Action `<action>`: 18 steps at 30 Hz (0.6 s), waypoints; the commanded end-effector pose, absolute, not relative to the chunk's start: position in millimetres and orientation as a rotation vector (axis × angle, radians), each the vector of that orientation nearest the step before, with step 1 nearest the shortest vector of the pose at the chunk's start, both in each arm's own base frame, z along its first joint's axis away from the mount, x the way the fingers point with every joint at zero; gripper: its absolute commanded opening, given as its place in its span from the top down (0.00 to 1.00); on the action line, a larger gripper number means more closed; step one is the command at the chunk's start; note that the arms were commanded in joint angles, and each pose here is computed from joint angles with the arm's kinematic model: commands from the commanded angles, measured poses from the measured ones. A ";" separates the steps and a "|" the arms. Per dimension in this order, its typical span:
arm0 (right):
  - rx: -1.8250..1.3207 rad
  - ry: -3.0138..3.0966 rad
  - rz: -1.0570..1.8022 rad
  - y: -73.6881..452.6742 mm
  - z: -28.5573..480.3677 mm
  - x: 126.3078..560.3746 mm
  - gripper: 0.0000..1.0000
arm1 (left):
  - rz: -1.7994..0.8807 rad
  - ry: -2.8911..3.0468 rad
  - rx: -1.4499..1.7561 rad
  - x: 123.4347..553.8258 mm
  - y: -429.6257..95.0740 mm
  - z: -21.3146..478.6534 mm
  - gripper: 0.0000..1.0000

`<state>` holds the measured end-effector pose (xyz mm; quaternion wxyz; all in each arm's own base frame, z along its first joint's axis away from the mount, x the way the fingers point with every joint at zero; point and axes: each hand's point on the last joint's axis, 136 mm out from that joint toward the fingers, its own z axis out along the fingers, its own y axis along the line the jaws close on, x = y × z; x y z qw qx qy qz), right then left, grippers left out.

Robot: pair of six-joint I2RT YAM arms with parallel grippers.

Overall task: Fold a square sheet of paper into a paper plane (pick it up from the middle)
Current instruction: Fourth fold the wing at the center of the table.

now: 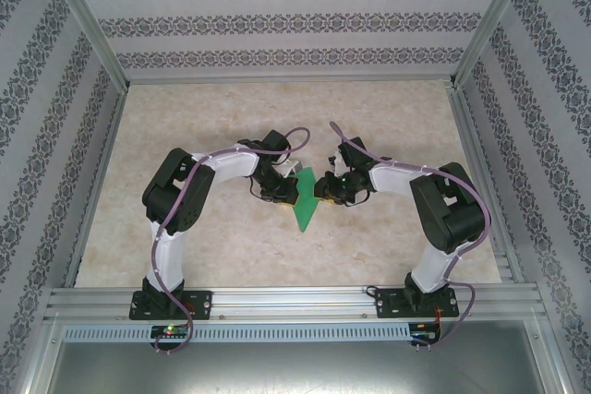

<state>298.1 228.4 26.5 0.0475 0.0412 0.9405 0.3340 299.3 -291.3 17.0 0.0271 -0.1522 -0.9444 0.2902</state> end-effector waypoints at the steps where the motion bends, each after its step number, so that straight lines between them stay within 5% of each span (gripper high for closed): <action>1: 0.111 2.853 1.112 239.8 28.8 296.8 0.72 | 0.634 -2.888 -0.446 275.7 -261.3 -23.1 0.92; 18: 0.123 2.813 1.232 245.0 31.0 280.3 0.76 | 0.676 -2.889 -0.432 277.9 -266.4 -20.7 0.92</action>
